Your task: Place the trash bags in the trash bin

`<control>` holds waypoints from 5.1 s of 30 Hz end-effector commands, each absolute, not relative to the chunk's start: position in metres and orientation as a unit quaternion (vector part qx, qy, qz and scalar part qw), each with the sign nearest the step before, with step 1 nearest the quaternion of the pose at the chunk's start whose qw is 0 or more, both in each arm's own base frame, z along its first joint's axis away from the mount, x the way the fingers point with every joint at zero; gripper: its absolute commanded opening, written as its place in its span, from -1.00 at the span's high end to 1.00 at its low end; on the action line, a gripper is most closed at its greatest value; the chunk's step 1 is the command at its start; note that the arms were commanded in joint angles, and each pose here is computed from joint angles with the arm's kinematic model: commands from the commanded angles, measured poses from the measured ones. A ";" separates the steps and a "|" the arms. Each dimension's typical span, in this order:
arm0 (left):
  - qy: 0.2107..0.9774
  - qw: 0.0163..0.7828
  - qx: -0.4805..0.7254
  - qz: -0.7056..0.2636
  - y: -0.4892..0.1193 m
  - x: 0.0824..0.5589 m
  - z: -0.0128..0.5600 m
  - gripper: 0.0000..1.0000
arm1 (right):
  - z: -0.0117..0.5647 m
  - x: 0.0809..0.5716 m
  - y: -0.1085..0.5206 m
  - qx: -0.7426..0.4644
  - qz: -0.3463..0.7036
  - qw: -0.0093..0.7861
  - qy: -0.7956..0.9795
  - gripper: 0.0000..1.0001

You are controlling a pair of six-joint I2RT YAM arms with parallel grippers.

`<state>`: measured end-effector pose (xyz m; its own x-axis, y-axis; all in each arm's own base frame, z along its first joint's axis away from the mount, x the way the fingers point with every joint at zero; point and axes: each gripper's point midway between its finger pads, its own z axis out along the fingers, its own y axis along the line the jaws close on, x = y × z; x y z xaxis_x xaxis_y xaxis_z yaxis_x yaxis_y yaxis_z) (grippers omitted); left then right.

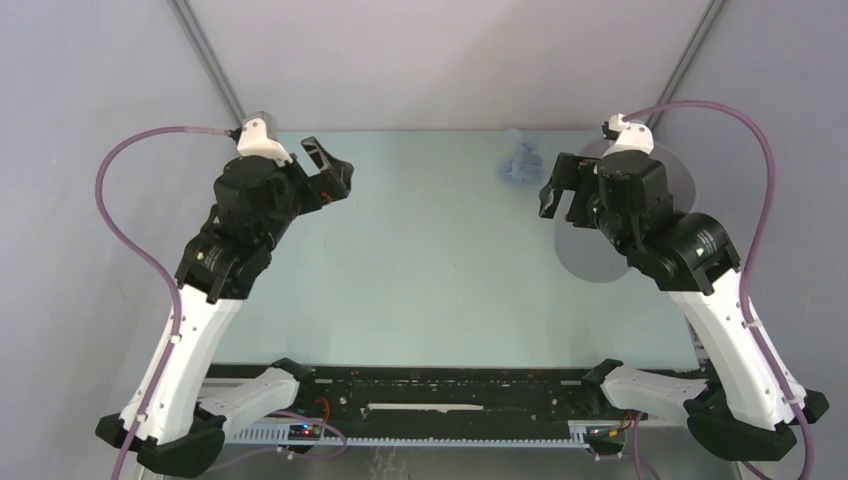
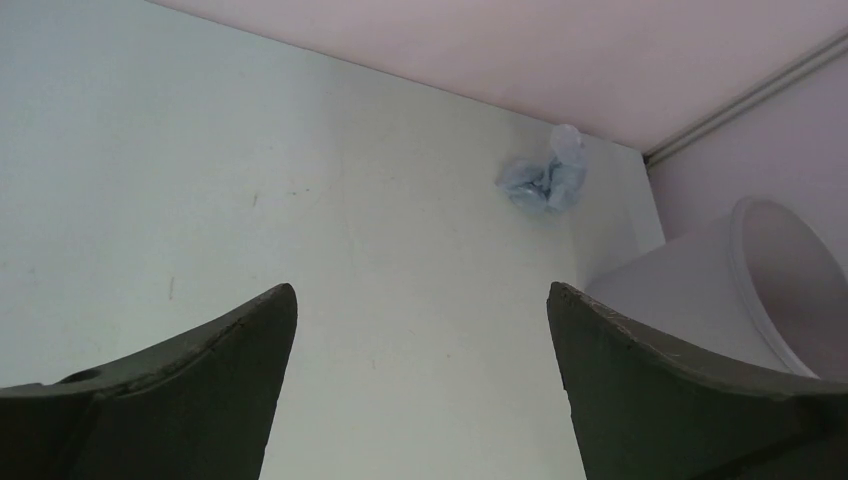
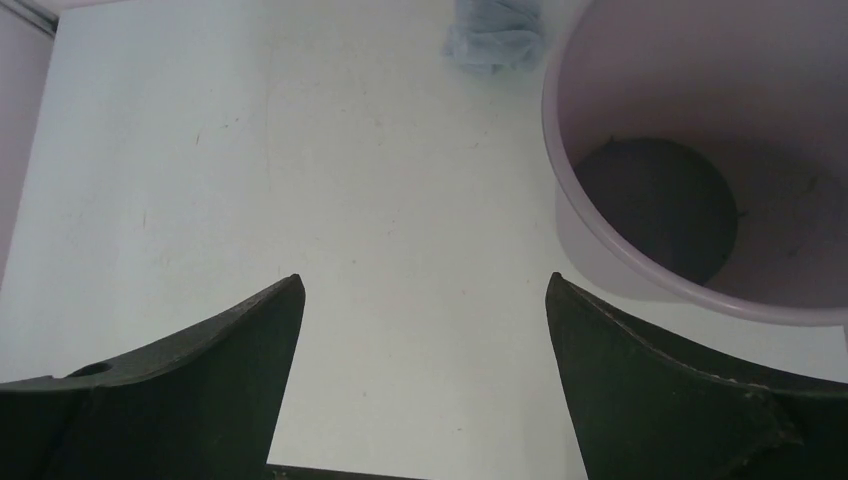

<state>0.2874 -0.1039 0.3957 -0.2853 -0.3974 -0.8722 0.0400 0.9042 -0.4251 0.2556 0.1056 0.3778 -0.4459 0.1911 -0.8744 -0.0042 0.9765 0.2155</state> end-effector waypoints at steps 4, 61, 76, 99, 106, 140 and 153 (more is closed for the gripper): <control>0.746 0.580 -0.104 -0.310 -0.144 0.292 0.412 -1.00 | 0.400 0.242 0.088 0.087 0.082 0.536 0.836 -1.00; 0.707 0.511 -0.124 -0.473 -0.518 0.567 0.164 -0.26 | 0.385 0.222 0.056 0.090 0.107 0.461 0.876 -1.00; 0.682 0.505 -0.148 -0.508 -0.450 0.558 0.243 0.99 | 0.374 0.214 0.050 0.063 0.093 0.457 0.882 -0.99; 0.871 0.473 0.056 -0.122 -0.201 0.298 0.242 0.99 | 0.323 0.235 0.155 -0.027 0.235 0.362 0.902 -1.00; 0.883 0.448 0.128 -0.063 -0.208 0.272 0.225 0.97 | 0.302 0.265 0.173 -0.031 0.230 0.323 0.917 -0.99; 0.901 0.214 0.048 -0.373 -0.231 0.276 0.161 -1.00 | 0.152 0.270 0.196 -0.113 0.051 0.353 0.928 -0.99; 0.908 0.166 0.047 -0.381 -0.324 0.308 0.147 -1.00 | 0.186 0.226 0.167 -0.075 0.183 0.395 0.897 -1.00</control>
